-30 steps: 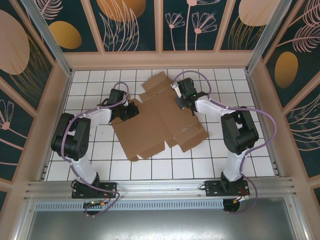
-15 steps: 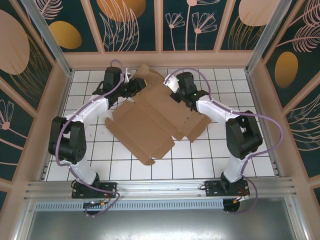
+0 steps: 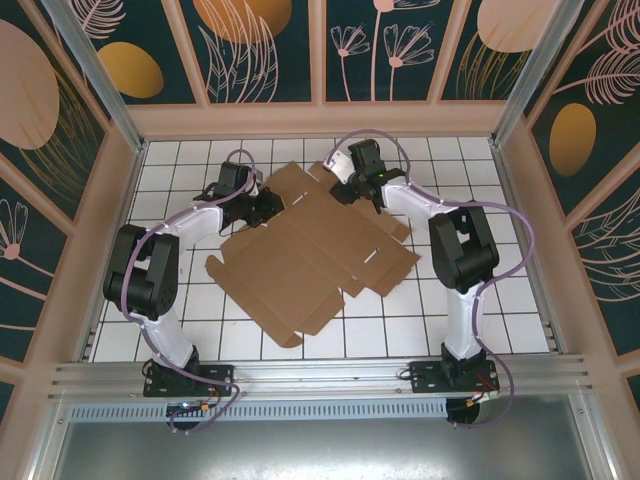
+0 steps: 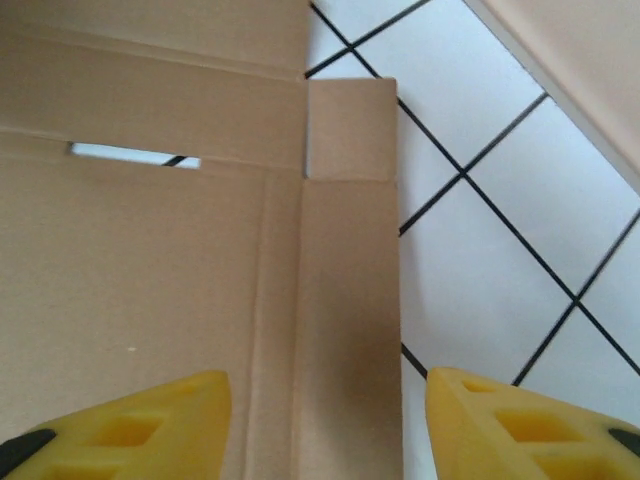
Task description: Fold the paper box
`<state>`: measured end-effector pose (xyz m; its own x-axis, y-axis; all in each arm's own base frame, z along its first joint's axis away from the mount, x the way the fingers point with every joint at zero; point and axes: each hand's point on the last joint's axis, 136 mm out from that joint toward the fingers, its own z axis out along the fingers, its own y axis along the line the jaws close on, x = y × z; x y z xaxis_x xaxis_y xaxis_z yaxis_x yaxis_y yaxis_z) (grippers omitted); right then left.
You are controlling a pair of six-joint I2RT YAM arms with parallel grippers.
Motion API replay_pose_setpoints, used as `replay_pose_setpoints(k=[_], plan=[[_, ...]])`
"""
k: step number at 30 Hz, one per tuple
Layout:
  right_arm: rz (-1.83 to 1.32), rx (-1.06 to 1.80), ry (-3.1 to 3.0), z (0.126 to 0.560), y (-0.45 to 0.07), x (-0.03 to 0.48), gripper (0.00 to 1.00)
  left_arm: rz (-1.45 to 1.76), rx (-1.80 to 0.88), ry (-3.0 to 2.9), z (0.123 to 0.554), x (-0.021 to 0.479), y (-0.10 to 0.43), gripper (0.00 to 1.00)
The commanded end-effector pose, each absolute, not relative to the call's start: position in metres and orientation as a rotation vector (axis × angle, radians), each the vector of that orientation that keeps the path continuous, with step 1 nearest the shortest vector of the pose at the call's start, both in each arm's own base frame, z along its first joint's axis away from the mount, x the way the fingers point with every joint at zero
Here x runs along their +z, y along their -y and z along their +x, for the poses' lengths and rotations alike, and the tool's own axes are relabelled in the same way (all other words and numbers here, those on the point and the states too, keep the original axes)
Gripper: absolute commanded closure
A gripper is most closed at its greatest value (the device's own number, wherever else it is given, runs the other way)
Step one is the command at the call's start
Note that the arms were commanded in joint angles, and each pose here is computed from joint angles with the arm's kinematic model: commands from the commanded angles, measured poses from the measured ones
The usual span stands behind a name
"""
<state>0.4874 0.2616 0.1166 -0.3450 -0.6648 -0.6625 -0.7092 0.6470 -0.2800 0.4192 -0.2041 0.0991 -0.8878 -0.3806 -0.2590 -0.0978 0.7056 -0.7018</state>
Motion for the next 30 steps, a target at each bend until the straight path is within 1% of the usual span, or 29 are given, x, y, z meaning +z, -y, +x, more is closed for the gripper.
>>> replay_pose_setpoints(k=[1,3,4,5,7,8,10,14,16,18,24,30], plan=[[-0.798,0.051,-2.067,0.508,-0.251,0.173,0.47,-0.366,-0.895,-2.589,0.409,0.075,0.192,0.88],[-0.722,0.087,-2.123,0.496,-0.249,0.173,0.55,-0.390,-0.857,-2.617,0.403,0.062,0.187,0.91],[-0.683,0.095,-2.152,0.489,-0.247,0.170,0.57,-0.402,-0.840,-2.626,0.401,0.057,0.185,0.92],[-0.666,0.133,-2.196,0.477,-0.247,0.161,0.62,-0.411,-0.826,-2.636,0.398,0.052,0.182,0.92],[-0.631,0.188,-2.283,0.455,-0.247,0.143,0.82,-0.426,-0.811,-2.647,0.393,0.046,0.180,0.92],[-0.567,0.174,-2.341,0.443,-0.242,0.131,0.89,-0.426,-0.805,-2.653,0.391,0.043,0.179,0.92],[-0.481,0.144,-2.444,0.426,-0.235,0.110,1.00,-0.422,-0.788,-2.663,0.386,0.040,0.178,0.94],[-0.457,0.082,-2.580,0.390,-0.232,0.069,1.00,-0.413,-0.733,-2.699,0.377,0.032,0.173,0.99],[-0.457,0.079,-2.619,0.378,-0.233,0.051,1.00,-0.408,-0.721,-2.711,0.372,0.029,0.173,1.00],[-0.456,0.064,-2.661,0.372,-0.231,0.032,1.00,-0.410,-0.710,-2.749,0.356,0.019,0.172,1.00],[-0.516,0.017,-2.692,0.372,-0.237,-0.002,1.00,-0.375,-0.706,-2.814,0.327,0.004,0.179,1.00],[-0.557,0.109,-2.687,0.386,-0.262,-0.012,1.00,-0.336,-0.743,-2.853,0.299,-0.002,0.191,1.00]])
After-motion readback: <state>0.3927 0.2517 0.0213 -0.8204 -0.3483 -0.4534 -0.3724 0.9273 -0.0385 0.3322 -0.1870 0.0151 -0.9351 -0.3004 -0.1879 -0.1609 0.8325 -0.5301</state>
